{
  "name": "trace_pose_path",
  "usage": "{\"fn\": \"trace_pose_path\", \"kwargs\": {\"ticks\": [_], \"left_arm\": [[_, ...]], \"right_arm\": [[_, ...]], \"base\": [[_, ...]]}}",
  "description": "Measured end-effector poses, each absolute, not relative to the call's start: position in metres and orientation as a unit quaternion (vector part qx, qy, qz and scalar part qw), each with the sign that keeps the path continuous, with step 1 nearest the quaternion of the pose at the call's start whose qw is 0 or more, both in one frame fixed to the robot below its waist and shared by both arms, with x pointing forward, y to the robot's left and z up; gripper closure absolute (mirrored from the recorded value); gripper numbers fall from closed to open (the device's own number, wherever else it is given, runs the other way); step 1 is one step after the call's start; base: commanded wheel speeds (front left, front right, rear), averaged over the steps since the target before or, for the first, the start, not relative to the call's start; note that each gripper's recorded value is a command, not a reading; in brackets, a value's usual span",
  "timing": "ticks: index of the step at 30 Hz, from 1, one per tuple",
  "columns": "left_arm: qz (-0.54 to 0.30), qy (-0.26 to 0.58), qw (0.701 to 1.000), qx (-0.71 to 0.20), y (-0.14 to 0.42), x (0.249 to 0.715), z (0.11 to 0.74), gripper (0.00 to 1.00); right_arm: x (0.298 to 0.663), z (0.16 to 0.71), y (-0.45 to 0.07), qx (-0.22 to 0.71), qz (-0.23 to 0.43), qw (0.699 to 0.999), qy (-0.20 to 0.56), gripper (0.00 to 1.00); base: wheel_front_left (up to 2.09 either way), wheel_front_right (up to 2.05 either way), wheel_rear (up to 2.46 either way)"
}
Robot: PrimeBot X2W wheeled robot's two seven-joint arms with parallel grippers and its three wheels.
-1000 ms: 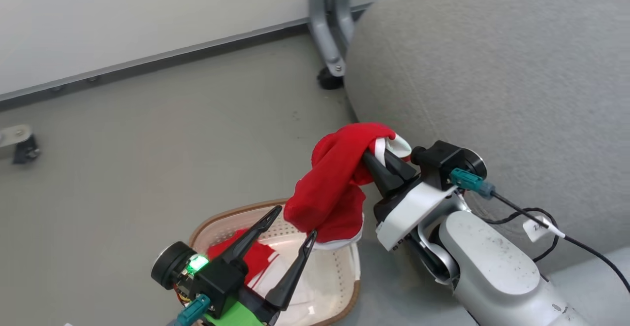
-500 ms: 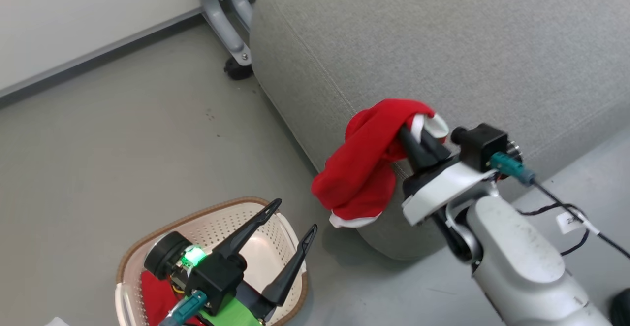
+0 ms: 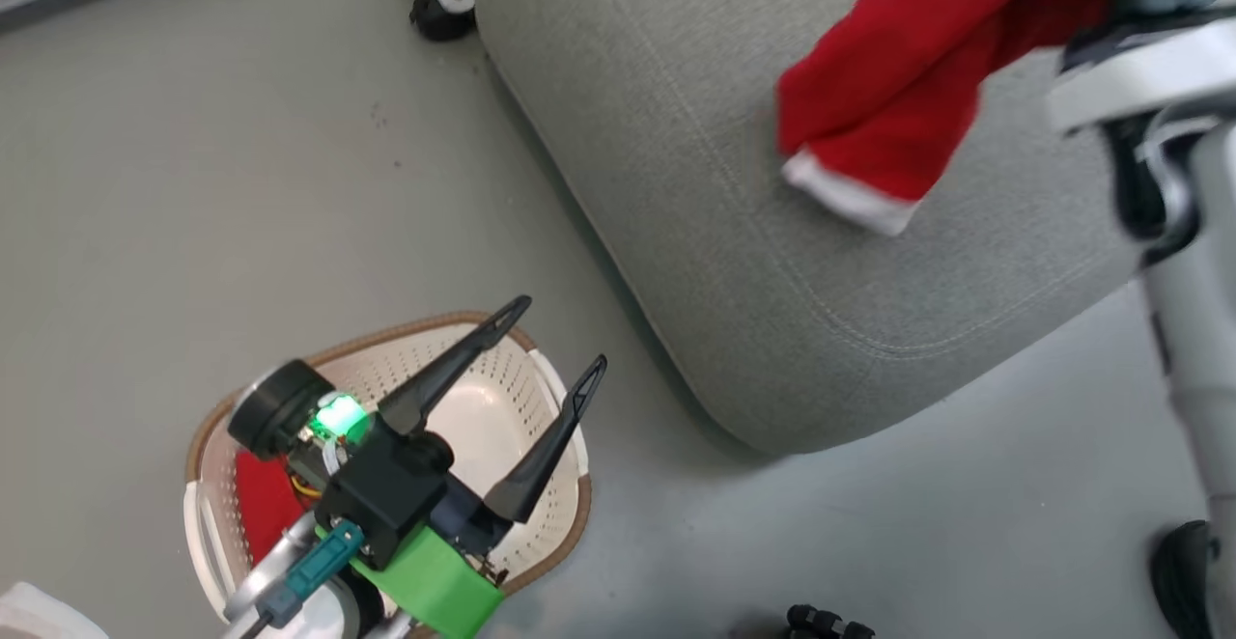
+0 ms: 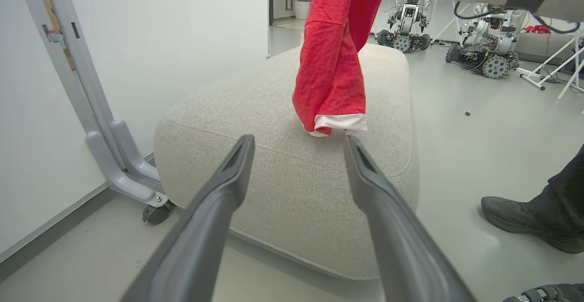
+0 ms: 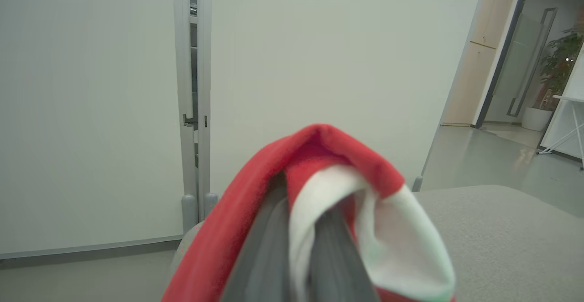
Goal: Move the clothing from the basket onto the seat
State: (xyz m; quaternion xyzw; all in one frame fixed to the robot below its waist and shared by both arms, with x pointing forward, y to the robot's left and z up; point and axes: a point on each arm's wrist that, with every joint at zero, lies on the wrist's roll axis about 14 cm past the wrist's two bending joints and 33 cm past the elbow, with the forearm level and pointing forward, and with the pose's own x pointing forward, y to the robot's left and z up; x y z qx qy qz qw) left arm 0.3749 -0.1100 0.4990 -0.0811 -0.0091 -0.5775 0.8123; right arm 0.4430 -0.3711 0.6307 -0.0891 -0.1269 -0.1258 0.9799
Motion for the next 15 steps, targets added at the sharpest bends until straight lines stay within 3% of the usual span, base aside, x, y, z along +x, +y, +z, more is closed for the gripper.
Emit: {"fn": "trace_pose_path", "kwargs": {"ticks": [5,12,14,15], "left_arm": [[-0.555,-0.012,0.828,-0.081,-0.094,0.399,0.488,0.0],[-0.529,0.009,0.844,-0.084,-0.072,0.418,0.46,0.0],[-0.524,0.016,0.847,-0.084,-0.068,0.421,0.451,0.0],[-0.522,0.018,0.848,-0.085,-0.066,0.422,0.449,0.0]], "right_arm": [[0.471,0.639,-0.395,-0.115,-0.146,0.974,-0.127,1.0],[0.507,0.559,-0.408,-0.096,-0.164,0.981,-0.025,1.0],[0.512,0.529,-0.411,-0.075,-0.177,0.981,0.007,0.25],[0.513,0.518,-0.41,-0.066,-0.18,0.981,0.019,0.0]], "base": [[0.0,0.0,0.0],[0.0,0.0,0.0],[0.0,0.0,0.0],[0.0,0.0,0.0]]}}
